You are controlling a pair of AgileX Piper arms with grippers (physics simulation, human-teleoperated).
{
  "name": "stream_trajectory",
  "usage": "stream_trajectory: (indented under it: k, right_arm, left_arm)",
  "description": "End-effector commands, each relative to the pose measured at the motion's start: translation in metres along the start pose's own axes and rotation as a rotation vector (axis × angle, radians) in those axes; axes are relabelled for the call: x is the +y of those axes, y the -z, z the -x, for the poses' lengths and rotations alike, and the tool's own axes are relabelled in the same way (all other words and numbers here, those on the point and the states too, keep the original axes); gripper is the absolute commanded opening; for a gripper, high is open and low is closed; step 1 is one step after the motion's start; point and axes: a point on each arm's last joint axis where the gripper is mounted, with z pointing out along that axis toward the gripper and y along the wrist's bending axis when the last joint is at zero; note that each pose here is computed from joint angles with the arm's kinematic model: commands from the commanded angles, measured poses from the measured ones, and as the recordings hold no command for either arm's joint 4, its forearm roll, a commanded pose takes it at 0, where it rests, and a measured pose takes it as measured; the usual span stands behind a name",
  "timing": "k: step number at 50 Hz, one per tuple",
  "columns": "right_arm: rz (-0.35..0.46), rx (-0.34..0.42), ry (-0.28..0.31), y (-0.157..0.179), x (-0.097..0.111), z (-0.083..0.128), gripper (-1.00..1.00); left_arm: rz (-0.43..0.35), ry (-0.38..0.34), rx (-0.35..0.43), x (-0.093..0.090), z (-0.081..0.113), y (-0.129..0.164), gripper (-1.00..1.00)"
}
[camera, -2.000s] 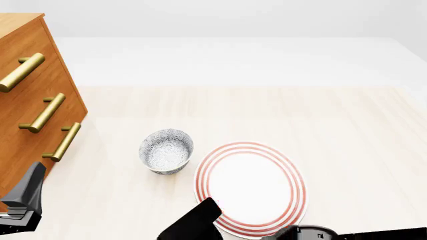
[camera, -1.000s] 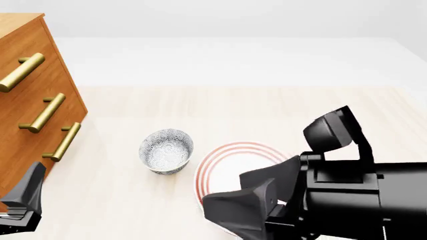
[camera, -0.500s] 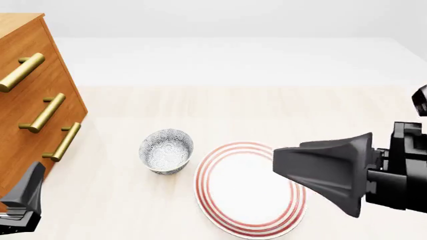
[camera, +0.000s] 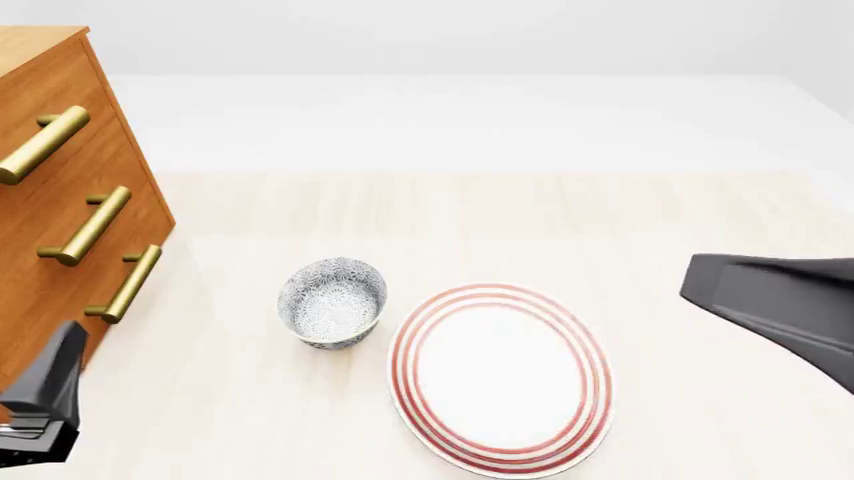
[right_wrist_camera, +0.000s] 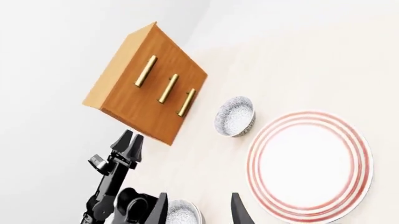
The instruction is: Stack the bowl in the middle on the bowl at the back.
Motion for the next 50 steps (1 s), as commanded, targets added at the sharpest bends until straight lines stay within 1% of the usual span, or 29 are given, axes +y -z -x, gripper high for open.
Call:
stream_trajectory:
  k: [1,2,7,8,19,24,28,34,40,50]
  right_arm:
    - [-0.016,-0.080,-0.049,0.015,-0.005,0.002,1.00]
    - [-0.017,-0.081,-0.047,0.015,-0.004,0.002,1.00]
    - [-0.017,-0.102,-0.037,0.021,0.001,0.009,1.00]
    - [-0.017,-0.102,-0.037,0.021,0.001,0.009,1.00]
    - [-0.021,-0.136,-0.032,0.030,0.004,0.014,1.00]
    - [-0.025,-0.159,-0.037,0.035,0.005,0.016,1.00]
    - [-0.025,-0.166,-0.040,0.039,0.005,0.015,1.00]
    - [-0.031,-0.177,-0.043,0.043,0.004,0.014,1.00]
    - [-0.049,-0.203,-0.049,0.050,0.004,0.013,1.00]
    - [-0.069,-0.230,-0.075,0.059,-0.003,0.004,1.00]
  left_arm:
    - [0.004,-0.004,-0.035,0.000,0.013,0.001,1.00]
    - [0.004,-0.001,-0.037,0.001,0.015,0.002,1.00]
    - [-0.011,0.027,-0.079,0.001,0.041,0.006,1.00]
    - [-0.011,0.027,-0.079,0.001,0.041,0.006,1.00]
    - [-0.029,0.043,-0.128,0.001,0.080,0.017,1.00]
    - [-0.031,0.039,-0.142,0.002,0.096,0.024,1.00]
    - [-0.025,0.031,-0.148,0.002,0.104,0.027,1.00]
    - [-0.026,0.020,-0.152,0.002,0.106,0.028,1.00]
    - [-0.030,0.017,-0.141,0.002,0.105,0.028,1.00]
    - [-0.040,-0.006,-0.113,0.003,0.115,0.035,1.00]
